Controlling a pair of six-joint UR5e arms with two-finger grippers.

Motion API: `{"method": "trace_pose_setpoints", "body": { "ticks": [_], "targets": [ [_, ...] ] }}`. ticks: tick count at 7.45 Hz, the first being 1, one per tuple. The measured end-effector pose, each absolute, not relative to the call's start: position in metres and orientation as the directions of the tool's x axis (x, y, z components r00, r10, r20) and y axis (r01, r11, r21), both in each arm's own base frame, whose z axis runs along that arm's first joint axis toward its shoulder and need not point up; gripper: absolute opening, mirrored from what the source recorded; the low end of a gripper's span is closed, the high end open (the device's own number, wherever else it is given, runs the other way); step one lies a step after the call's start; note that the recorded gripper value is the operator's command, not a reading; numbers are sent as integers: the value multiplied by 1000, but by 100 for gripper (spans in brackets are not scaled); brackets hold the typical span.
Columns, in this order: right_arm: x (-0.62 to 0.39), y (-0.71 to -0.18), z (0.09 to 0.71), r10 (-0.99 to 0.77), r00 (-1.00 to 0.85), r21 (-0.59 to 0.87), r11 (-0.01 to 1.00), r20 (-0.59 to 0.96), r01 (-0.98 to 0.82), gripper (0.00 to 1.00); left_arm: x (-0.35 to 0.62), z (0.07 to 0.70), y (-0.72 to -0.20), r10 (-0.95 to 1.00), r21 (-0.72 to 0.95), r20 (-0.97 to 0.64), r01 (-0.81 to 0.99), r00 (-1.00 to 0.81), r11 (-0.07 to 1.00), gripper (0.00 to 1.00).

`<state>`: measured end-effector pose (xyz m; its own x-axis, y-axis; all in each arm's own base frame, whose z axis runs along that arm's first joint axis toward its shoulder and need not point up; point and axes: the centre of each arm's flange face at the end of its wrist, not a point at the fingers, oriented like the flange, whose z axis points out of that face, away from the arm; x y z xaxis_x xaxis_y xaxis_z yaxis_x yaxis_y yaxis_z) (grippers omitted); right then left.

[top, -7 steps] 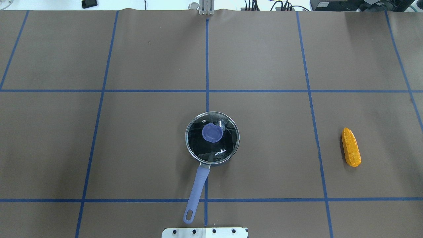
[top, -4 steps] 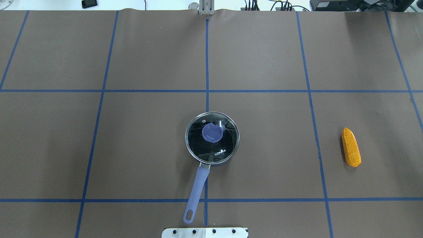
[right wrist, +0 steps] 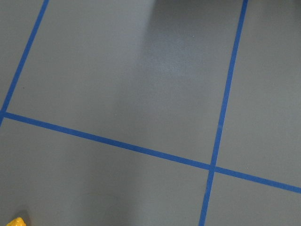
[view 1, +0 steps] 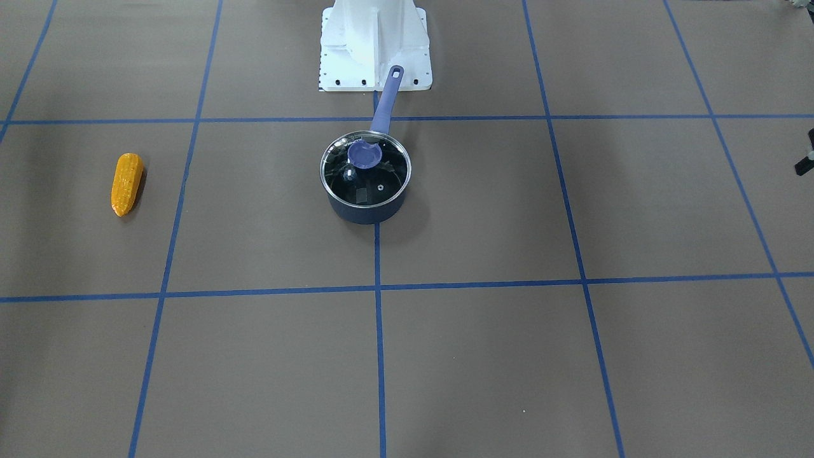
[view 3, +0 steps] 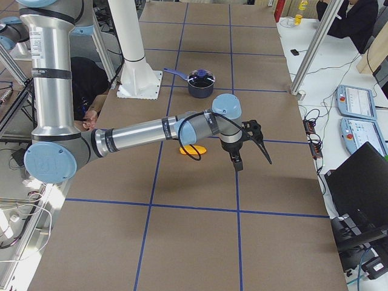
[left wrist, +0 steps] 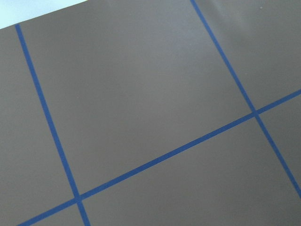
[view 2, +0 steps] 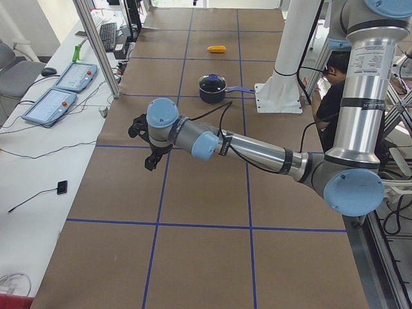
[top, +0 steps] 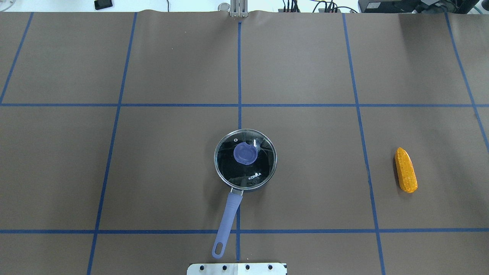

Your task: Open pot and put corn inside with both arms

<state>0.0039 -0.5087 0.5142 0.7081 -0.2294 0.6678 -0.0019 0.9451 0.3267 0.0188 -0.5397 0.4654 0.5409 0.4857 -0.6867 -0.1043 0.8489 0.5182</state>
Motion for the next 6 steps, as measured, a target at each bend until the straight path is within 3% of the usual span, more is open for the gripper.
{"method": "trace_pose_setpoints", "body": {
  "ticks": [6],
  "targets": [
    [-37,-511,503,-201,676,298,954,709,-29,100,293,275,-546,193,257,-780,24,595,966,99]
  ]
}}
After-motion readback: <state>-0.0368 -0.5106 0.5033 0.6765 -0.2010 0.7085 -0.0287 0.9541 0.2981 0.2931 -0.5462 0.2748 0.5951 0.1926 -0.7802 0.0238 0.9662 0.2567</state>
